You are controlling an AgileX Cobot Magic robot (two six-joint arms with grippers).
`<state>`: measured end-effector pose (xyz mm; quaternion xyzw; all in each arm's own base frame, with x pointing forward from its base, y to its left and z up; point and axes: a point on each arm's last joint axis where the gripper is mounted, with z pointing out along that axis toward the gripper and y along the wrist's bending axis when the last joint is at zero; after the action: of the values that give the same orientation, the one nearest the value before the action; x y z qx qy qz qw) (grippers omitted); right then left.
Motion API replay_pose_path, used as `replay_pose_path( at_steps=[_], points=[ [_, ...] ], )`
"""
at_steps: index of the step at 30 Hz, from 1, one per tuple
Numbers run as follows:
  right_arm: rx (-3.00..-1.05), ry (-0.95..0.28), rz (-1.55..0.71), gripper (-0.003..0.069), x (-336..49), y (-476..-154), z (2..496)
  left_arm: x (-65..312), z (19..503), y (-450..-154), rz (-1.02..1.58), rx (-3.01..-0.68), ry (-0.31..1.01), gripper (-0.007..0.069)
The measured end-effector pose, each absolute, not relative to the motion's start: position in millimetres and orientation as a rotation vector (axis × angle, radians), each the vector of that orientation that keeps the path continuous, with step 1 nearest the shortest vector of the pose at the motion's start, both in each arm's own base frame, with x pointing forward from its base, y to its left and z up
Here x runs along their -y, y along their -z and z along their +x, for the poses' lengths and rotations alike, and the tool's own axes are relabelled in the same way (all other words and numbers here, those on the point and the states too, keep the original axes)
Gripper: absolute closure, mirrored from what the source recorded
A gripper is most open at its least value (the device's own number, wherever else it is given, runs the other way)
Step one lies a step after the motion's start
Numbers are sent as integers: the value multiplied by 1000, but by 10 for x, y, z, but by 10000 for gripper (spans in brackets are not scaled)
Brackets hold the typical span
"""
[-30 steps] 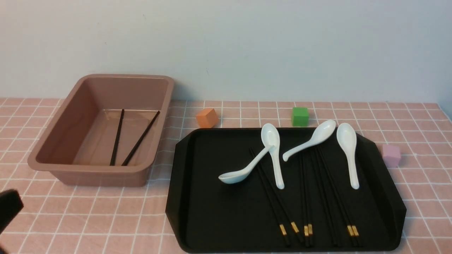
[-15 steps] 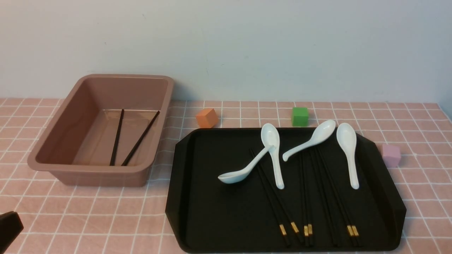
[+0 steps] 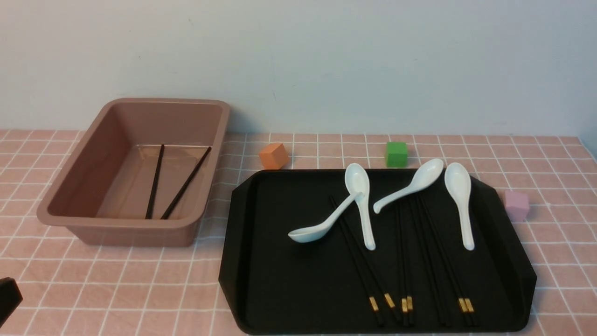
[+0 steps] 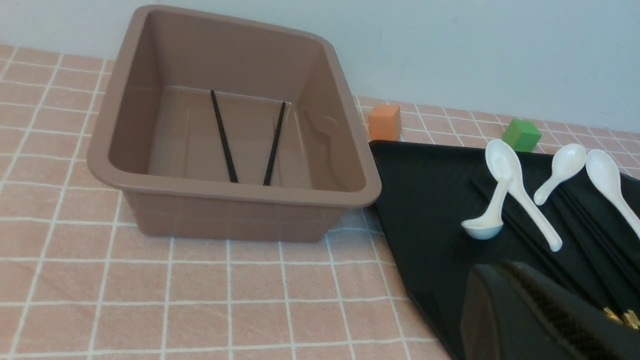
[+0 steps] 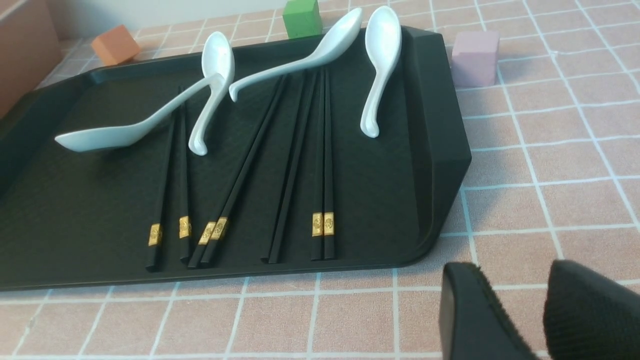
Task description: On pink tablecloth take chopsticks from black tray and put them in box.
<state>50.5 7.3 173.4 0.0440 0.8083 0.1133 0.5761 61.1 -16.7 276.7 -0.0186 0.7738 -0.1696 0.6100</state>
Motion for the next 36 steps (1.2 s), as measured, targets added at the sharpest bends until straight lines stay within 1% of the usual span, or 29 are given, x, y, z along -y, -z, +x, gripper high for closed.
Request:
replay_pose_path(
  at_steps=[2, 5, 8, 9, 11, 14, 15, 16, 18, 20, 24, 36],
  points=[
    [-1892, -265, 103, 419, -73, -1734, 505, 159, 597, -2758, -38, -1766, 383, 638],
    [-1892, -265, 103, 419, -73, -1734, 505, 136, 535, -2690, -36, -1669, 382, 638],
    [-1892, -265, 103, 419, -73, -1734, 505, 126, 521, -2533, -42, -1627, 381, 638],
    [-1892, -265, 103, 419, -73, -1734, 505, 116, 522, -2415, -61, -1613, 372, 638],
    [-1892, -265, 103, 419, -73, -1734, 505, 99, 528, -2293, -101, -1611, 360, 638],
    [-1892, -265, 103, 419, -73, -1734, 505, 58, 541, -2078, -192, -1627, 319, 638],
    [-1892, -265, 103, 419, -73, -1734, 505, 53, 544, -2051, -203, -1630, 312, 638],
    [-1892, -265, 103, 419, -73, -1734, 505, 36, 556, -1949, -246, -1651, 298, 638],
    [-1892, -265, 103, 419, -73, -1734, 505, 28, 559, -1872, -280, -1686, 292, 638],
    [-1892, -265, 103, 419, -73, -1734, 505, 28, 557, -1844, -289, -1711, 292, 638],
    [-1892, -265, 103, 419, -73, -1734, 505, 43, 528, -1705, -303, -1859, 287, 638],
    [-1892, -265, 103, 419, -73, -1734, 505, 43, 522, -1687, -303, -1879, 283, 638]
  ],
)
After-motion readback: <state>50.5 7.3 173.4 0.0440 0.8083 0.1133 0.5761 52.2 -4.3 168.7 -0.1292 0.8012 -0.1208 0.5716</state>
